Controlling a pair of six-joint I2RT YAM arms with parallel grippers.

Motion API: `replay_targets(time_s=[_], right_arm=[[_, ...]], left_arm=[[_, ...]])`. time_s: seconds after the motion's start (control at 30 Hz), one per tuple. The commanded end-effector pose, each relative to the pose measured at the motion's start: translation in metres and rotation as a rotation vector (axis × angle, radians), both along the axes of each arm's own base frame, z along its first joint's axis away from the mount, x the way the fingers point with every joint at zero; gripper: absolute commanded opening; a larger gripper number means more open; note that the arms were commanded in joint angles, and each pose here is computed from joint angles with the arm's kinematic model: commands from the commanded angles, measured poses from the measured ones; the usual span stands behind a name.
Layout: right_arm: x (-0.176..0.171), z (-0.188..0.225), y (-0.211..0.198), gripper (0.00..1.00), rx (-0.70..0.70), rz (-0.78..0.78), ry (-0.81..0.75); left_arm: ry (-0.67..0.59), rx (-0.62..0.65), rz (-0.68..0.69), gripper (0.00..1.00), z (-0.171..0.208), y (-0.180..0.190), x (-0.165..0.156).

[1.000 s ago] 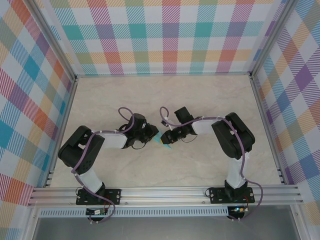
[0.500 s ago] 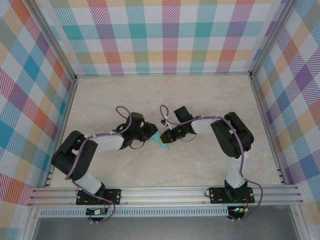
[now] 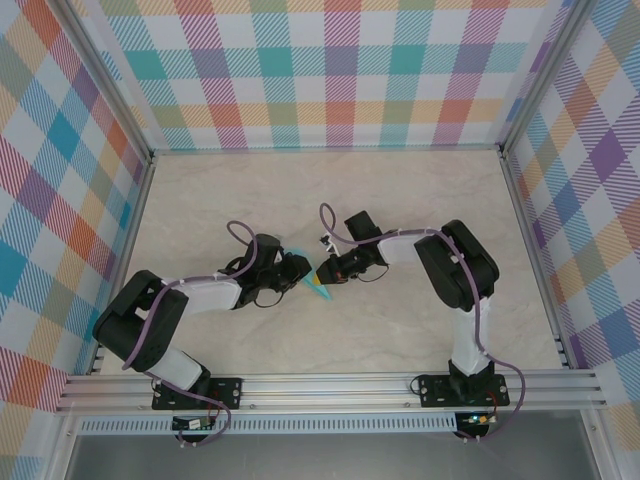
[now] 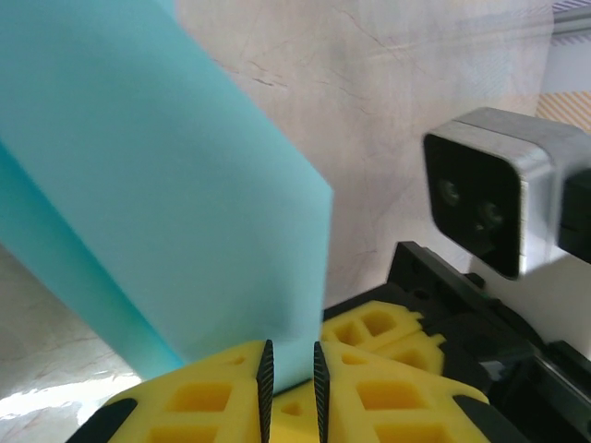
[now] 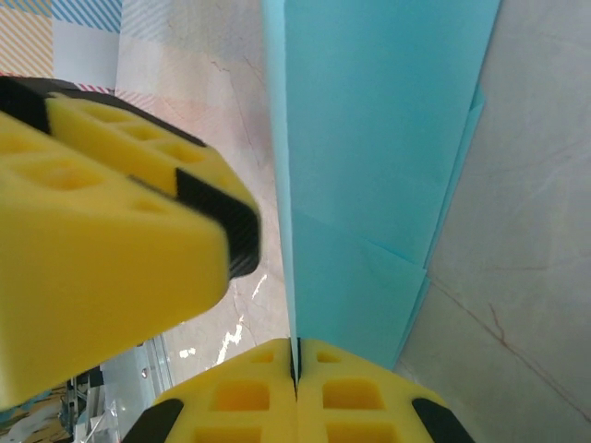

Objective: Fold a paper plane with a square sheet of paper (pick it up from the middle)
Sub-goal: Fold the wing for the fifth time at the center of the table.

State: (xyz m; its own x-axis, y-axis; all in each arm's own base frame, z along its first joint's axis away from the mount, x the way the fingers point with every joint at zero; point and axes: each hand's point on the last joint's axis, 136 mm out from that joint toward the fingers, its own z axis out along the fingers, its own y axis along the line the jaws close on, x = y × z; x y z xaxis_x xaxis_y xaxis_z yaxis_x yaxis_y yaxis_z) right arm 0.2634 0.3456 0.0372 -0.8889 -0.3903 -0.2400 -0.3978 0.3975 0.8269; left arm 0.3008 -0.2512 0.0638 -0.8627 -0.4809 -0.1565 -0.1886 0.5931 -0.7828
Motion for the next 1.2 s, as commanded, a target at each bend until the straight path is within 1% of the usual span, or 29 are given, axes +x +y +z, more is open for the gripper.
replay_targets(time_s=[0.0, 0.4, 0.57, 0.73, 0.93, 1.17], right_arm=[[-0.004, -0.002, 0.003, 0.00, -0.002, 0.012, 0.053], [-0.006, -0.018, -0.003, 0.00, -0.076, 0.001, 0.084], [-0.006, -0.022, -0.004, 0.02, -0.095, -0.001, 0.094], [-0.005, -0.017, -0.004, 0.06, -0.092, 0.000, 0.094], [-0.008, 0.000, -0.003, 0.14, -0.069, 0.008, 0.106], [-0.011, 0.002, -0.005, 0.17, -0.084, 0.008, 0.125]], left_arm=[[-0.014, -0.017, -0.021, 0.21, -0.001, -0.005, 0.002], [0.020, -0.002, -0.032, 0.20, -0.019, -0.008, 0.001], [0.032, 0.016, -0.024, 0.20, -0.025, -0.006, 0.002], [0.055, 0.043, -0.011, 0.19, -0.033, -0.002, 0.000], [0.064, 0.058, 0.003, 0.19, -0.037, 0.002, -0.001], [0.070, 0.065, 0.010, 0.19, -0.039, 0.004, -0.002]])
